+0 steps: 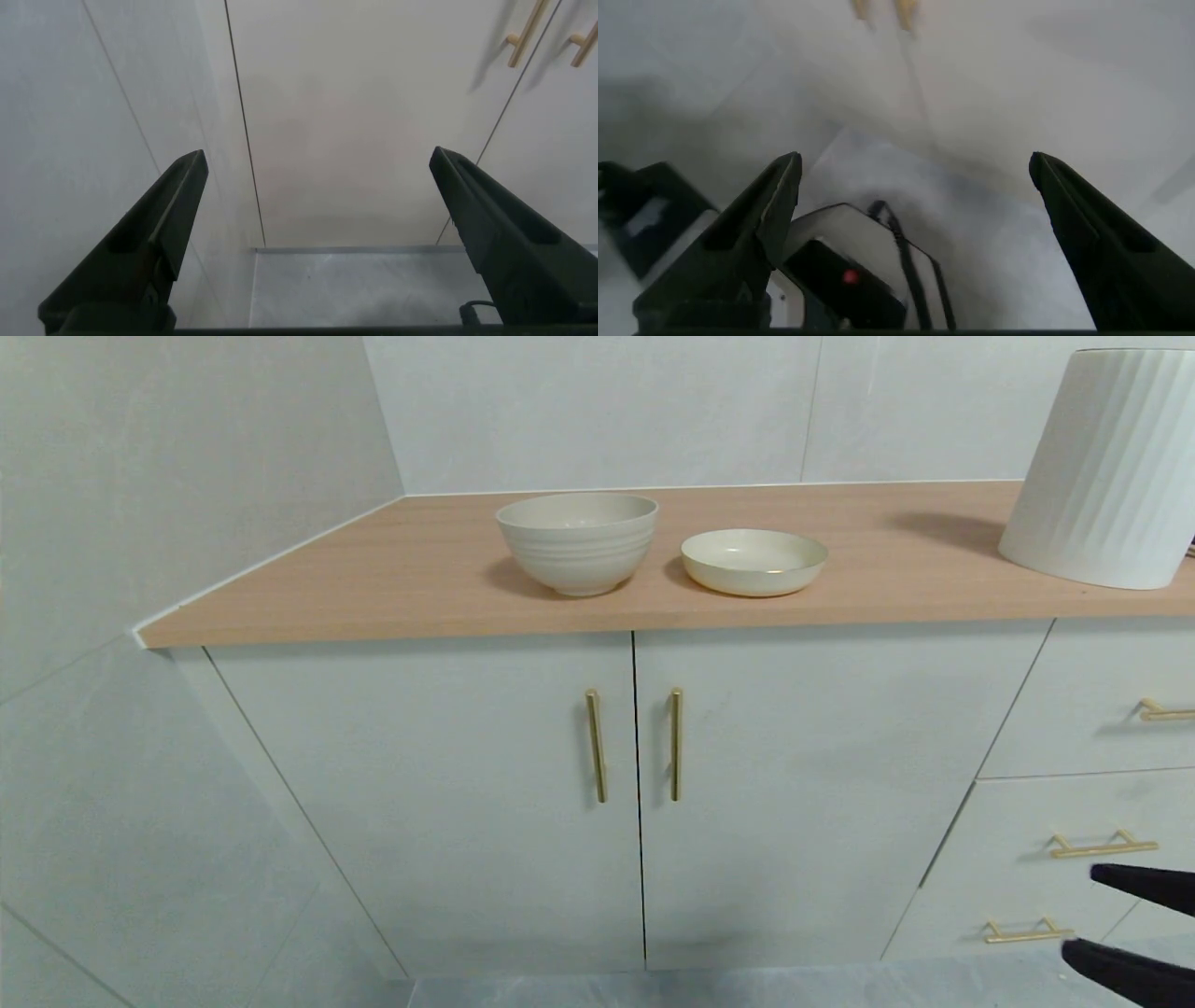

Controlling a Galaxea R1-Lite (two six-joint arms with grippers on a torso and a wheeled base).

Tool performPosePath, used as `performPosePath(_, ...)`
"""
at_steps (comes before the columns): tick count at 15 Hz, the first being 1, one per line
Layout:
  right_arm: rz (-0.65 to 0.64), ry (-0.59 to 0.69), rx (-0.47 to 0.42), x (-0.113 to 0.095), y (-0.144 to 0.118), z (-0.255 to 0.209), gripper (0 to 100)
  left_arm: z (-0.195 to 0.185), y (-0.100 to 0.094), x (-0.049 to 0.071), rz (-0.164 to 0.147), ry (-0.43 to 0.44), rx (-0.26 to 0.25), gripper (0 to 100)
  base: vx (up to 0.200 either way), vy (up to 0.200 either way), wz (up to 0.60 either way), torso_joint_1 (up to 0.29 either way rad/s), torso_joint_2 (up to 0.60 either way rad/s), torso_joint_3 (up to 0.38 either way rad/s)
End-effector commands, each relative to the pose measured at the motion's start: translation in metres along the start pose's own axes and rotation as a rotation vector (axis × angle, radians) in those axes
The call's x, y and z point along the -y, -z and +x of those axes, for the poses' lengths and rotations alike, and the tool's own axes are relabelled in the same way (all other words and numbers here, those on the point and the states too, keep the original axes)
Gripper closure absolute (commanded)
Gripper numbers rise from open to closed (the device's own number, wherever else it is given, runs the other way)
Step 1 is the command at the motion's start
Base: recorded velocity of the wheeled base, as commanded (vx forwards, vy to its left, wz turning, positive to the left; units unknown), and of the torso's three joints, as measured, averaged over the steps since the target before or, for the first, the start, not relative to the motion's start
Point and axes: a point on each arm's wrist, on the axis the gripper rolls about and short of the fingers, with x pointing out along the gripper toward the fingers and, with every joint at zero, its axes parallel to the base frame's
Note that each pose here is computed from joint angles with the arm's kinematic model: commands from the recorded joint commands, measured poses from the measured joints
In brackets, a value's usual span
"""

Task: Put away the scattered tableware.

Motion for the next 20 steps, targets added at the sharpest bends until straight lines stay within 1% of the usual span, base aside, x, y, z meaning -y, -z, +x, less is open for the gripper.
performPosePath(1, -0.002, -0.117, -0.127, 0.01, -0.031, 0.088, 0, 0.0, 0.0, 0.0, 0.0, 0.0, 0.0, 0, 0.0, 0.0, 0.0, 0.0, 0.0, 0.0)
performPosePath(3, -0.009, -0.142, -0.14, 0.009, -0.043, 0.112, 0, 0.0, 0.0, 0.0, 0.0, 0.0, 0.0, 0, 0.0, 0.0, 0.0, 0.0, 0.0, 0.0)
performPosePath(4, -0.02, -0.18, -0.163, 0.005, -0.05, 0.137, 0, 0.0, 0.0, 0.0, 0.0, 0.0, 0.0, 0, 0.0, 0.0, 0.0, 0.0, 0.0, 0.0)
performPosePath(6, -0.028, -0.206, -0.165, 0.001, -0.06, 0.16, 0, 0.0, 0.0, 0.0, 0.0, 0.0, 0.0, 0, 0.0, 0.0, 0.0, 0.0, 0.0, 0.0)
performPosePath(7, -0.025, -0.21, -0.166, 0.003, -0.066, 0.181, 0, 0.0, 0.0, 0.0, 0.0, 0.0, 0.0, 0, 0.0, 0.0, 0.0, 0.0, 0.0, 0.0)
performPosePath(8, -0.024, -0.211, -0.169, 0.004, -0.067, 0.186, 0, 0.0, 0.0, 0.0, 0.0, 0.0, 0.0, 0, 0.0, 0.0, 0.0, 0.0, 0.0, 0.0)
performPosePath(10, -0.034, -0.236, -0.176, 0.001, -0.069, 0.213, 0, 0.0, 0.0, 0.0, 0.0, 0.0, 0.0, 0, 0.0, 0.0, 0.0, 0.0, 0.0, 0.0)
performPosePath(13, -0.052, -0.262, -0.14, 0.0, -0.058, 0.25, 0, 0.0, 0.0, 0.0, 0.0, 0.0, 0.0, 0, 0.0, 0.0, 0.0, 0.0, 0.0, 0.0)
performPosePath(14, -0.04, -0.271, -0.119, 0.001, -0.048, 0.262, 0, 0.0, 0.0, 0.0, 0.0, 0.0, 0.0, 0, 0.0, 0.0, 0.0, 0.0, 0.0, 0.0)
performPosePath(15, -0.021, -0.282, -0.101, -0.001, -0.043, 0.267, 0, 0.0, 0.0, 0.0, 0.0, 0.0, 0.0, 0, 0.0, 0.0, 0.0, 0.0, 0.0, 0.0)
performPosePath(17, 0.013, -0.299, -0.037, -0.002, -0.042, 0.276, 0, 0.0, 0.0, 0.0, 0.0, 0.0, 0.0, 0, 0.0, 0.0, 0.0, 0.0, 0.0, 0.0)
performPosePath(20, 0.055, -0.316, 0.002, -0.005, -0.042, 0.279, 0, 0.0, 0.0, 0.0, 0.0, 0.0, 0.0, 0, 0.0, 0.0, 0.0, 0.0, 0.0, 0.0)
